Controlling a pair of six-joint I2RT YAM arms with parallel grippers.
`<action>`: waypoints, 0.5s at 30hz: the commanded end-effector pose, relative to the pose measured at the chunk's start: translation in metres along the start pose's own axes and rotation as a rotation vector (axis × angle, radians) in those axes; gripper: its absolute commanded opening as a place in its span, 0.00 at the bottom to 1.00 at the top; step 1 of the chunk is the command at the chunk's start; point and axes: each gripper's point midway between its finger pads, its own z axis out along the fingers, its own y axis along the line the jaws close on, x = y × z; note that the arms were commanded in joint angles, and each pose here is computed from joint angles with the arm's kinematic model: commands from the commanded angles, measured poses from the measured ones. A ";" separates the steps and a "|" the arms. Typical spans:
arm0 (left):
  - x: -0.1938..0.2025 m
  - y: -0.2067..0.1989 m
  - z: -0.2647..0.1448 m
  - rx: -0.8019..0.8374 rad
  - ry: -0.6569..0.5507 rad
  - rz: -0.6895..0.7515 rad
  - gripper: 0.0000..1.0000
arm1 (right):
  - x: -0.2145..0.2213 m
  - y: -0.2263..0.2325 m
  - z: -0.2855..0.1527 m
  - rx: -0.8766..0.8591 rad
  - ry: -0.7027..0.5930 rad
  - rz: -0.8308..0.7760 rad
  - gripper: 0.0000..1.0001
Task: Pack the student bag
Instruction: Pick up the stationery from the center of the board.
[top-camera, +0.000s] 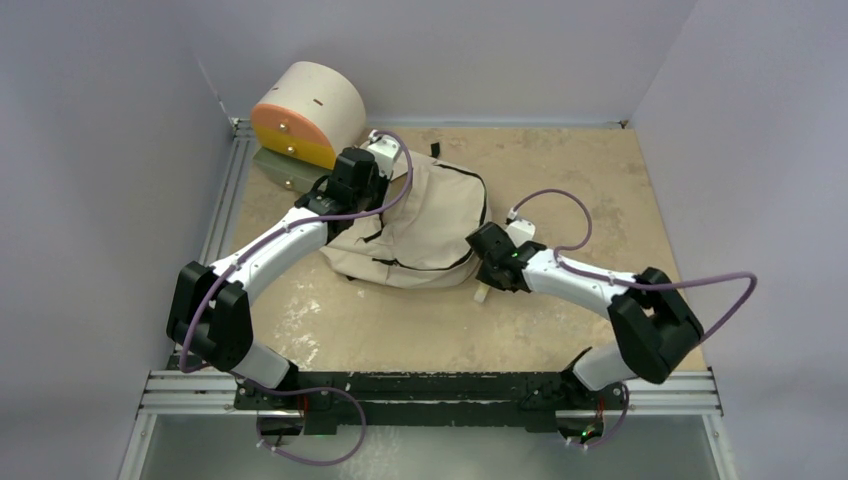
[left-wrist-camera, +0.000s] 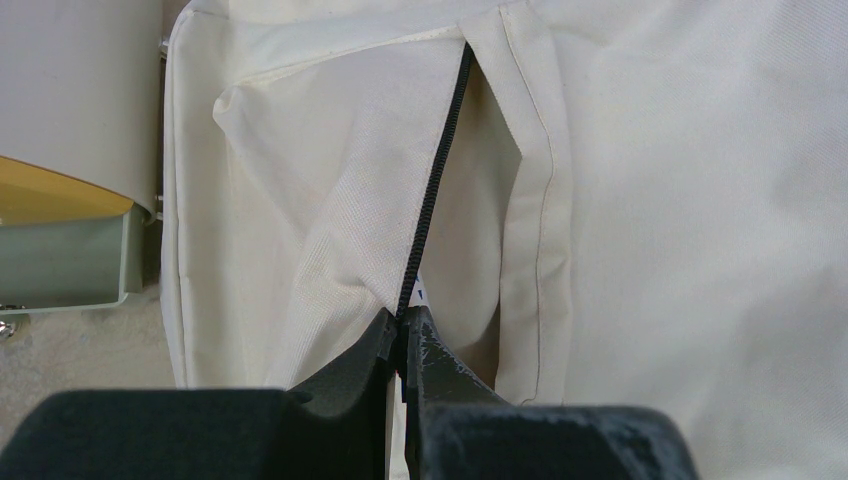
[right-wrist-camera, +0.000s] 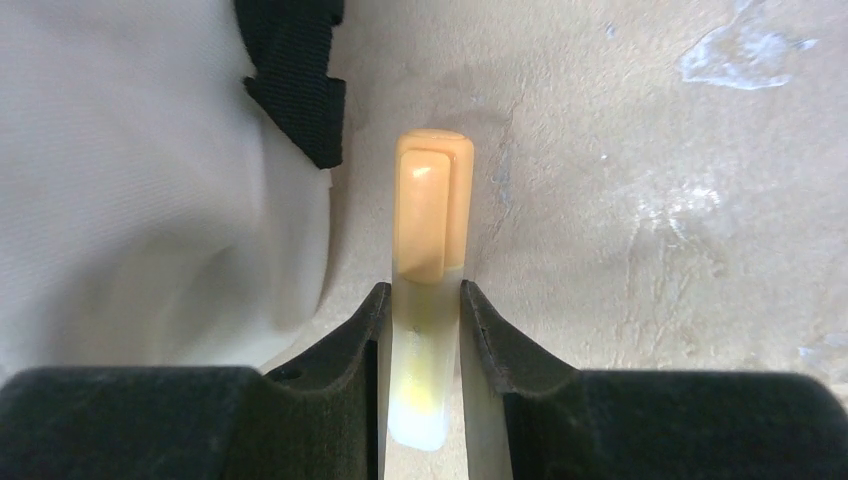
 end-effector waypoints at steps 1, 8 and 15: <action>-0.039 0.004 -0.013 -0.005 -0.106 -0.003 0.00 | -0.031 -0.002 -0.025 -0.012 -0.110 0.049 0.11; -0.038 0.003 -0.013 -0.004 -0.104 -0.003 0.00 | -0.076 -0.002 -0.060 -0.022 -0.263 0.147 0.11; -0.038 0.002 -0.012 0.002 -0.102 -0.003 0.00 | -0.147 0.042 -0.120 -0.198 -0.460 0.179 0.10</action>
